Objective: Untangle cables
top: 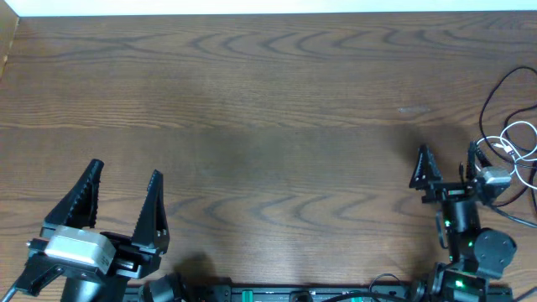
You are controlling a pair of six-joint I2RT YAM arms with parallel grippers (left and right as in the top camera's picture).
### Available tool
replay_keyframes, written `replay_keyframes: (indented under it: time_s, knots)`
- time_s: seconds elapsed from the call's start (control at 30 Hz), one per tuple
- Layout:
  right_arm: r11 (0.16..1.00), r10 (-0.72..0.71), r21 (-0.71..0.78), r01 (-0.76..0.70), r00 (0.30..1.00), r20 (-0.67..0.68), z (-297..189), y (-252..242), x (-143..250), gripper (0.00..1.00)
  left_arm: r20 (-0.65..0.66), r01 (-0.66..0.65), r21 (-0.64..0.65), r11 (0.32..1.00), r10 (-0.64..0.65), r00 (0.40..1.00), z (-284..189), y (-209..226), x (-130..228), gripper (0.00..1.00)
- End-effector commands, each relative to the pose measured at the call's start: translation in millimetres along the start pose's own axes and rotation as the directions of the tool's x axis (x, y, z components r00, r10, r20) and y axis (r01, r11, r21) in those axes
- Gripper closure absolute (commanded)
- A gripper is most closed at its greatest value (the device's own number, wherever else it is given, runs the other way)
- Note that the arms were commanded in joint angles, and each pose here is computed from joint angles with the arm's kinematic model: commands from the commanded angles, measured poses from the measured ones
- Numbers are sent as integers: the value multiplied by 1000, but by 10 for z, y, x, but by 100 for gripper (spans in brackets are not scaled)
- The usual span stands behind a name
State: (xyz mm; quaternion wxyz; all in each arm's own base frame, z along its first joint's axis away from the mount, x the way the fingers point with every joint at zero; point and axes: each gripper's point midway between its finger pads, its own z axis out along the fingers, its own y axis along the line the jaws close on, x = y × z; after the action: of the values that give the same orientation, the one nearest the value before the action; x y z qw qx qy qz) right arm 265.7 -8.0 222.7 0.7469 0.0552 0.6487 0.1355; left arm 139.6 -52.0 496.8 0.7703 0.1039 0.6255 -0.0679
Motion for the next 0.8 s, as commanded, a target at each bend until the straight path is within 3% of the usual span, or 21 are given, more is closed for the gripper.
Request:
replay_keyframes:
  time_s: [0.0,0.43,0.77]
  knots:
    - [998,58,15,-58,998,1,-18,-38,69,1,21,-9,9,1000,9,1000,-43,-48,-88,35]
    - [996,85,-21,-87,992,-94,-29,21,285,1,16,-7,8,1000,7,1000,-44,-48,-75,35]
    - [993,117,38,-113,980,-162,-53,-81,474,1,9,-9,8,1000,9,1000,-42,-46,-57,35]
